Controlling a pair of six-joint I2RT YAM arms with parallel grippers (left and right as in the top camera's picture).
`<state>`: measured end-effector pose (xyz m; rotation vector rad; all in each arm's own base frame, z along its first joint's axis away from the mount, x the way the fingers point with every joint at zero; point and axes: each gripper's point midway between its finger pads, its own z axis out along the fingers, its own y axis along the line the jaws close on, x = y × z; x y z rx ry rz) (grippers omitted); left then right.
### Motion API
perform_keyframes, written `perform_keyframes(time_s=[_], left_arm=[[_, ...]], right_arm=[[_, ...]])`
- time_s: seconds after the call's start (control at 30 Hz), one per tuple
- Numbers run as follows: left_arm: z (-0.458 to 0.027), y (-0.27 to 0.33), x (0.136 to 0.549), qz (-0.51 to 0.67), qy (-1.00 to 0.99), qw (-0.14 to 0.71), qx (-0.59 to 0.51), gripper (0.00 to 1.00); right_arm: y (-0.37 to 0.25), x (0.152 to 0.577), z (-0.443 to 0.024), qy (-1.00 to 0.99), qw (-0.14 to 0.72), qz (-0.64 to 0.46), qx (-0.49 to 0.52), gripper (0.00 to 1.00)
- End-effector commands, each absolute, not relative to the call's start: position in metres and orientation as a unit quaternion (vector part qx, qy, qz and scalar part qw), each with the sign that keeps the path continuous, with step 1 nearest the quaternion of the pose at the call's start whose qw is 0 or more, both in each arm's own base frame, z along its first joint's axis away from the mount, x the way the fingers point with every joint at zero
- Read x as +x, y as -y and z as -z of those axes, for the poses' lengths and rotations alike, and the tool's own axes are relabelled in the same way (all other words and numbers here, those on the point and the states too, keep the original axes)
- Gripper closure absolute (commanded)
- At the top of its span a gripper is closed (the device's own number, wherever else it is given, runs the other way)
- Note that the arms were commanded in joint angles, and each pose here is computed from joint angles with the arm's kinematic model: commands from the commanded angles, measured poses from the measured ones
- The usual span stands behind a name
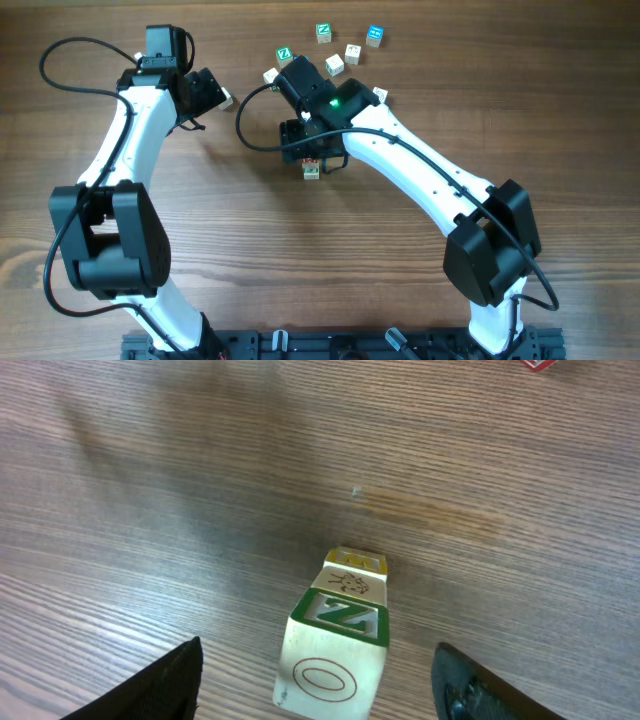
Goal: Form a tower
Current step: 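Raise the right gripper and move it to the blue-trimmed D block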
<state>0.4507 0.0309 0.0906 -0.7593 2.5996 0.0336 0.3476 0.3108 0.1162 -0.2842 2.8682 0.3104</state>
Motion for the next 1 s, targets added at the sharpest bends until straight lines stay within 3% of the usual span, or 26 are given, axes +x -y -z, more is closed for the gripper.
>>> perform_keyframes(time_s=[0.0,0.17,0.33,0.7,0.73,0.8,0.87,0.97], left_arm=[[-0.083,-0.032,0.449,-0.018,-0.94,0.207,-0.272,0.0],[-0.083,-0.032,0.449,-0.018,-0.94,0.207,-0.272,0.0],[-0.083,-0.032,0.449,-0.018,-0.94,0.207,-0.272,0.0],[-0.083,-0.032,0.448,-0.018,-0.94,0.207,-0.272,0.0],[-0.083,-0.032,0.449,-0.018,-0.94,0.207,-0.272,0.0],[-0.083,-0.032,0.448,-0.018,-0.94,0.207,-0.272,0.0],[-0.083,-0.032,0.448,-0.018,-0.94,0.207,-0.272,0.0],[-0.083,-0.032,0.449,-0.018,-0.94,0.207,-0.272,0.0]], right_arm=[[-0.317,0.357,-0.112,-0.979,0.141,-0.108,-0.102,0.26],[-0.287,0.421,-0.13,-0.963,0.262,-0.055,-0.028,0.22],[-0.25,0.453,-0.132,-0.958,0.281,-0.048,0.02,0.23],[-0.239,0.499,-0.032,-0.962,0.267,-0.031,0.049,0.17],[-0.241,0.501,-0.028,-0.961,0.269,-0.032,0.049,0.19],[-0.241,0.502,-0.027,-0.96,0.27,-0.035,0.057,0.37],[-0.241,0.5,-0.026,-0.961,0.267,-0.034,0.057,0.43],[-0.237,0.494,-0.022,-0.965,0.253,-0.025,0.055,0.45]])
